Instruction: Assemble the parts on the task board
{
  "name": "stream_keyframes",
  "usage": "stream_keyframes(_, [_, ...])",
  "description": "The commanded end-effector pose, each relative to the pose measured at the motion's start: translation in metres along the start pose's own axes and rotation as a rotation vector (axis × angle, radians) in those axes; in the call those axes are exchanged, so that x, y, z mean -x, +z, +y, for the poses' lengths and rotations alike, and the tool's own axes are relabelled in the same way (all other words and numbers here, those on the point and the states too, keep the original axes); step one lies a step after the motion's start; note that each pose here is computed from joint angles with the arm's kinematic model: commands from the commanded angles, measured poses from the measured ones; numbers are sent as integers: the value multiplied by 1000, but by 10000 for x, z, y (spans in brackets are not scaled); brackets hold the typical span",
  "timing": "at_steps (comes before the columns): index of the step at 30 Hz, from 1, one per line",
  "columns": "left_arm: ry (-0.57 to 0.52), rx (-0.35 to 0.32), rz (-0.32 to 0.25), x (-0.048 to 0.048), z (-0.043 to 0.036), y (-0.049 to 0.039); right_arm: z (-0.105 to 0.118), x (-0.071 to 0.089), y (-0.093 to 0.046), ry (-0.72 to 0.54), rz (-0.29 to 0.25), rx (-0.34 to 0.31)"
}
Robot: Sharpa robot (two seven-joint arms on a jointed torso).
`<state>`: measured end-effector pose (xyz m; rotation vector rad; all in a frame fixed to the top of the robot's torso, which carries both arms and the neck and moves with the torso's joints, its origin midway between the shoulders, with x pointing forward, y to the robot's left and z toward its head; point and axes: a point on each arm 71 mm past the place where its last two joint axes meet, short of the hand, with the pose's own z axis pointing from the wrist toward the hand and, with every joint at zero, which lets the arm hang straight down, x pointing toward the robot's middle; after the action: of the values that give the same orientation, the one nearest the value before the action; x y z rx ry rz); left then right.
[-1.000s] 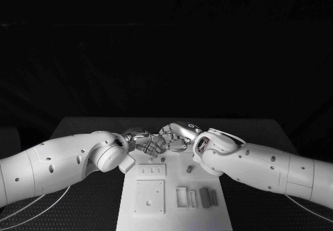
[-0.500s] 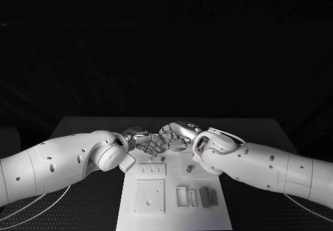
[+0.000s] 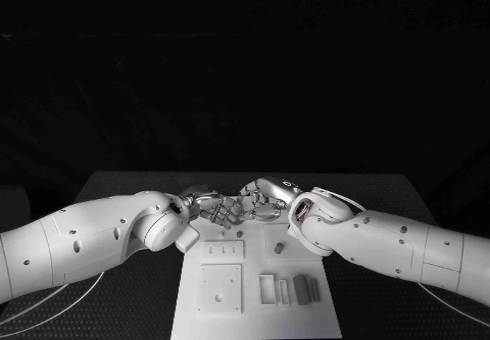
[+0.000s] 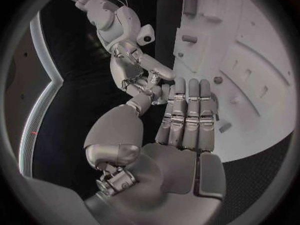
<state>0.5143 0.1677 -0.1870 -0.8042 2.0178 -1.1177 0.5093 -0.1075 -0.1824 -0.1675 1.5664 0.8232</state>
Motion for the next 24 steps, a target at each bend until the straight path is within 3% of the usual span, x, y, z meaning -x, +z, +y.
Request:
stream_keyframes(1, [40, -4, -20, 30, -3, -2, -80, 72, -26, 78, -70, -4])
stream_keyframes(8, [122, 31, -58, 123, 49, -17, -381, 279, -157, 211, -237, -45])
stream_keyframes(14, [193, 62, -69, 176, 84, -18, -706, 543, -181, 248, -301, -123])
stream_keyframes(21, [259, 73, -116, 206, 84, -7, -1036, 814, -169, 279, -338, -216])
stream_keyframes(24, [296, 120, -99, 195, 123, -8, -1145, 884, -164, 314, -356, -256])
